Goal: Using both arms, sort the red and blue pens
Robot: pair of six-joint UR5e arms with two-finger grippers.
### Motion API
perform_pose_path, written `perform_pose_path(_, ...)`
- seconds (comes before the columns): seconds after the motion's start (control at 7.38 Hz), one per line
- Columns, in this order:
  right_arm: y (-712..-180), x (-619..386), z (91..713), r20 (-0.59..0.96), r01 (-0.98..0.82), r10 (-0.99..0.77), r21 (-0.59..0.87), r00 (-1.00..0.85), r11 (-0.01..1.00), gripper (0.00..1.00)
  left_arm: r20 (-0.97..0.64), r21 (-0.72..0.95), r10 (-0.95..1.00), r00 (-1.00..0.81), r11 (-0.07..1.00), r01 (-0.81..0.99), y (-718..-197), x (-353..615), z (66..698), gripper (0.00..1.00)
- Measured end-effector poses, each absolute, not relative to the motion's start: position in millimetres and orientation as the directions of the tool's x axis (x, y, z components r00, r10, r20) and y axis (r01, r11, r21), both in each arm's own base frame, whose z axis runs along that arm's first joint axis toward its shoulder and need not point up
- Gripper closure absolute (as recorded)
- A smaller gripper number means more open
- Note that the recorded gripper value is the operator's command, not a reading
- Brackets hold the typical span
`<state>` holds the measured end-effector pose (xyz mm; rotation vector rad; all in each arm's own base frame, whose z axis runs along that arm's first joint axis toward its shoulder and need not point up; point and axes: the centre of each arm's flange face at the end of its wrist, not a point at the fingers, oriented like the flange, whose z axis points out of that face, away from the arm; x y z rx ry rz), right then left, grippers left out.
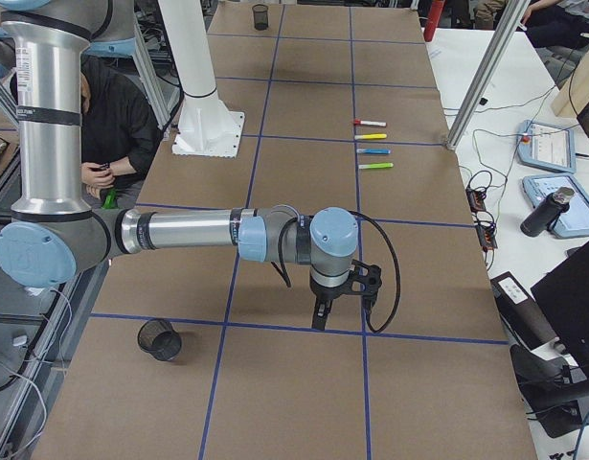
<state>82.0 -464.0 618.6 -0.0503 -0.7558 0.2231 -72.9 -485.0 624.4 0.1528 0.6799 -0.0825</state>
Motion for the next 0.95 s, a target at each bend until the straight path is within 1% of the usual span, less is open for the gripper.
perform_pose_path(0.95, -469, 74, 610, 0.687, -0.168, 0.196, -0.109, 0.699, 0.980, 0.00, -0.634, 0.136, -0.011, 0.773, 0.983, 0.126, -487, -72, 613, 0.00)
